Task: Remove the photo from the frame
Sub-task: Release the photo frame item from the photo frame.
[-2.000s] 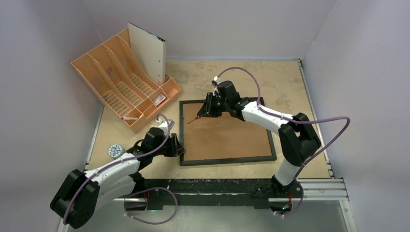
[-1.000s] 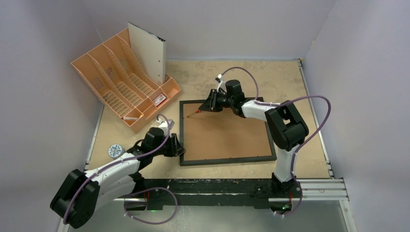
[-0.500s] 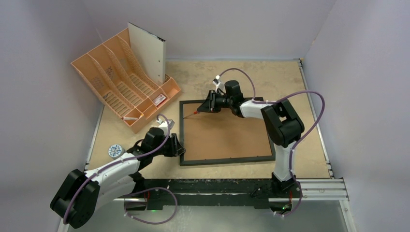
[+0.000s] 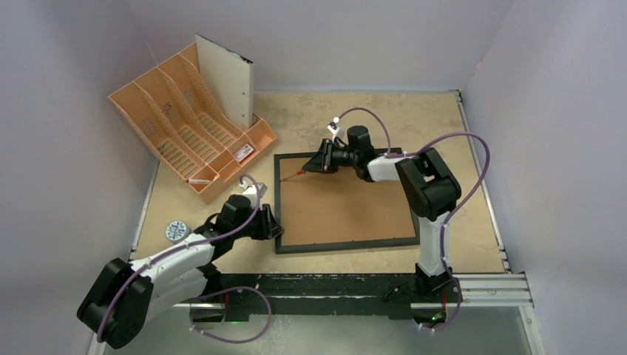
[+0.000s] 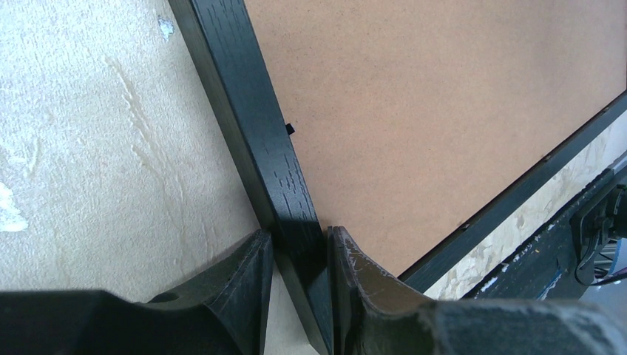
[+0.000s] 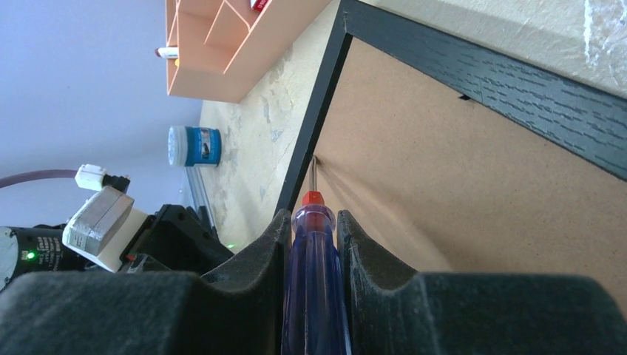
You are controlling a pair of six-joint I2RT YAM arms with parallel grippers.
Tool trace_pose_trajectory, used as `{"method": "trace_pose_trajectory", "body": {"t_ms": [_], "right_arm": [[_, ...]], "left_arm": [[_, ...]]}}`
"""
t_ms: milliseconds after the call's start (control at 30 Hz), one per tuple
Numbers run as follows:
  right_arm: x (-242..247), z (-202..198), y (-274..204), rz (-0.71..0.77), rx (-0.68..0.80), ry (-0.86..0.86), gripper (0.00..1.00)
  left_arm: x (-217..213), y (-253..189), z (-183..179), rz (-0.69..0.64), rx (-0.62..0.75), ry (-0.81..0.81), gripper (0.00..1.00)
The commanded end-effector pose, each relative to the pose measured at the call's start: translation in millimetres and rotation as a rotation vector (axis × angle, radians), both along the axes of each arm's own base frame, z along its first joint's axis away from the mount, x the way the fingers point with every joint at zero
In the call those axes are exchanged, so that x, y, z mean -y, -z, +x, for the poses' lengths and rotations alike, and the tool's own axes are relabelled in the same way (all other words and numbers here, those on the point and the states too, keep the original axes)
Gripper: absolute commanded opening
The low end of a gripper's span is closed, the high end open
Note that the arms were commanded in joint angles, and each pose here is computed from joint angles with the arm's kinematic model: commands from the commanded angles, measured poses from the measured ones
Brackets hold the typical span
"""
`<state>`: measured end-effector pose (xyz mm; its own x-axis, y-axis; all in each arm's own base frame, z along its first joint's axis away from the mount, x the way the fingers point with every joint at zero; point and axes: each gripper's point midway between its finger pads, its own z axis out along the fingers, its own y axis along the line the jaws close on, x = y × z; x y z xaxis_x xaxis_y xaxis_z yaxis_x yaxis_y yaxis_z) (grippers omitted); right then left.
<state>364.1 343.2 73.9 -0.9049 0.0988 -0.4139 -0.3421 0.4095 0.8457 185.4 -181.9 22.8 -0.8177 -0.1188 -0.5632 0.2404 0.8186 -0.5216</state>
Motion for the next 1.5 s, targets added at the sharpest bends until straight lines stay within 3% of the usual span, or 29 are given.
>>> {"method": "trace_pose_trajectory", "body": {"t_ms": [0,467,833,1133,1467], "right_arm": [[-7.2,-23.2,24.7,0.004,-0.082,-0.039,0.0],[-13.8,-21.8,29.5,0.06,-0.107,-0.044,0.0],[-28.3,-25.1,24.6,-0.063,-0.049,-0.161,0.0],[-39.0,-21.1,2.4,-0.124,0.016,-0.137,0.0],[-63.8,-19.4,-8.5,-0.363,0.186,-0.197,0.0]], "left_arm": [[-13.2,21.5,-9.2,0.087,-0.029,0.015,0.0],[-12.8,23.8,-9.8,0.091,-0.036,0.023,0.0],[-14.3,23.8,-9.9,0.092,-0.029,0.016,0.0],[-14.9,23.5,-9.9,0.092,-0.026,0.013,0.0],[-15.8,21.1,-9.4,0.084,-0.014,0.0,0.0]]}}
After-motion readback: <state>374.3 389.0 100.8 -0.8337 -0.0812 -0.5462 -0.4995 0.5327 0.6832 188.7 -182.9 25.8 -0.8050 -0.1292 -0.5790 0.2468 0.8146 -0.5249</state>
